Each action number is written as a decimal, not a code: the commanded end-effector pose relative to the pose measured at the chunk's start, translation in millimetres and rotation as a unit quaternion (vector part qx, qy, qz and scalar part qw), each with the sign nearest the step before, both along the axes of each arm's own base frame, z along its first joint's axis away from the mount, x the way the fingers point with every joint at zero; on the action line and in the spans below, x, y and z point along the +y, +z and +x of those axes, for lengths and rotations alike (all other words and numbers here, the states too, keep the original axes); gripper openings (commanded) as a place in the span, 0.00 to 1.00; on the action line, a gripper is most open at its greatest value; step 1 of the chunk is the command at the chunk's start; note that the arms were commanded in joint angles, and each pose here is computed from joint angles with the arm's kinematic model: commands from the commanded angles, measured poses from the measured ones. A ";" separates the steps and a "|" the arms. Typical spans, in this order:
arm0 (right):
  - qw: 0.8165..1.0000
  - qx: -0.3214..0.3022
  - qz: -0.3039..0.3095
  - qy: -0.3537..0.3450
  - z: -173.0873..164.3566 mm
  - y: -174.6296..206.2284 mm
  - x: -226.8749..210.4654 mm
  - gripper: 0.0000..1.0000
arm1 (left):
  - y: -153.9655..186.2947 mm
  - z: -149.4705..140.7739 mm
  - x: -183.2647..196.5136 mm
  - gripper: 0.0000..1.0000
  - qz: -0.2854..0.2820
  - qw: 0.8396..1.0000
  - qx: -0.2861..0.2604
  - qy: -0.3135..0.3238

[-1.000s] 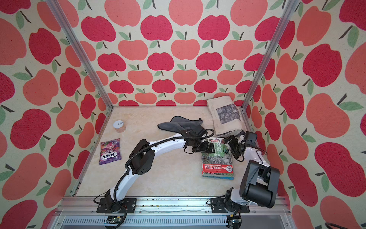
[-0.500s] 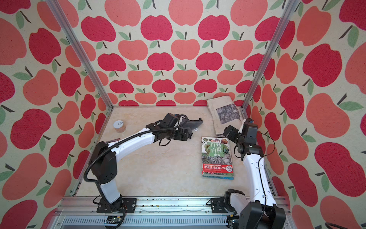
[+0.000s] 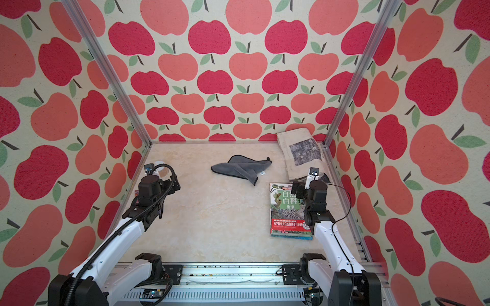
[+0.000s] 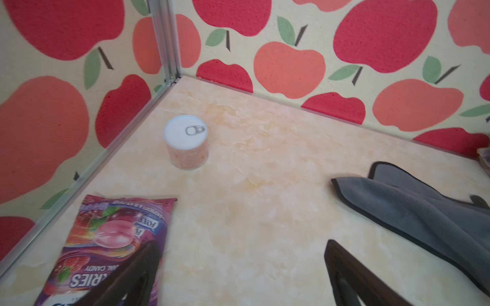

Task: Wipe the cover of the book
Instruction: Reset both arms

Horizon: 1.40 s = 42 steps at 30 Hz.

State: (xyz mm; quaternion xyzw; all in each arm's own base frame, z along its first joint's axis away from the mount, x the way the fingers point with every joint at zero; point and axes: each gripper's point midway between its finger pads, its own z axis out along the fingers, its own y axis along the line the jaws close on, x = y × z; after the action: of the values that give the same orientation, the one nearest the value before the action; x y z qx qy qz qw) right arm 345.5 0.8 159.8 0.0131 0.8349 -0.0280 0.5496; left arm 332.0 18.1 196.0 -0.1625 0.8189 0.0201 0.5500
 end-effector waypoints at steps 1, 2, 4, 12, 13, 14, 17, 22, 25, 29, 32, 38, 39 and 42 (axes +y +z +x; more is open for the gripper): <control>0.998 -0.051 -0.024 -0.020 13.2 8.6 -14.7 0.99 | 7.2 -10.8 38.2 0.99 0.052 0.996 -0.042 0.053; 0.998 -0.051 -0.021 -0.022 14.2 5.8 -15.8 0.99 | 3.4 -16.3 48.4 0.99 0.062 0.995 -0.039 0.074; 0.997 -0.069 -0.027 -0.025 16.7 1.2 -17.2 0.99 | -6.2 -22.4 61.2 0.99 0.077 0.991 -0.038 0.102; 0.994 -0.110 -0.016 -0.016 22.6 -13.7 -16.5 0.99 | -55.2 -10.9 70.3 0.99 0.101 0.988 -0.035 0.114; 0.992 -0.125 -0.015 -0.011 18.6 -12.3 -14.6 0.99 | -61.6 -9.0 70.3 0.99 0.100 0.988 -0.037 0.112; 0.992 -0.128 -0.015 -0.005 15.0 -14.4 -12.9 0.99 | -64.9 -7.7 70.4 0.99 0.096 0.988 -0.041 0.110; 0.993 -0.118 -0.018 0.023 17.4 -30.2 -3.0 0.99 | -76.6 1.9 69.7 0.99 0.085 0.992 -0.036 0.091; 0.992 -0.121 -0.025 0.036 29.8 -57.2 4.8 0.99 | -79.2 19.4 61.4 0.99 0.069 0.996 -0.043 0.043; 0.998 -0.060 -0.023 0.017 41.7 -66.3 -1.6 0.99 | -84.5 26.0 64.6 0.99 0.050 0.997 -0.047 0.040; 0.998 -0.053 -0.039 0.015 49.8 -66.8 0.6 0.99 | -103.9 45.4 43.0 0.99 0.064 0.997 -0.040 -0.020; 0.998 -0.052 -0.040 0.015 49.6 -67.0 1.1 0.99 | -108.6 62.5 25.5 0.99 0.116 0.992 -0.033 -0.043; 0.997 -0.051 -0.050 0.038 51.4 -66.3 11.2 0.99 | -110.0 59.9 26.7 0.99 0.111 0.993 -0.022 -0.036; 0.996 -0.052 -0.055 0.047 50.2 -66.7 16.0 0.99 | -110.5 59.8 27.1 0.99 0.109 0.993 -0.021 -0.035; 0.993 -0.060 -0.064 0.073 47.3 -65.7 27.2 0.99 | -110.3 60.8 27.6 0.99 0.109 0.993 -0.021 -0.036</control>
State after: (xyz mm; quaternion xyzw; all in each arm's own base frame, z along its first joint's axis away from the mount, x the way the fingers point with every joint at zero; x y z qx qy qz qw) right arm 394.3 17.5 94.3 -0.0497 0.7999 -0.0420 0.5966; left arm 387.0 45.6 75.9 -0.0788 0.8157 0.0795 0.5676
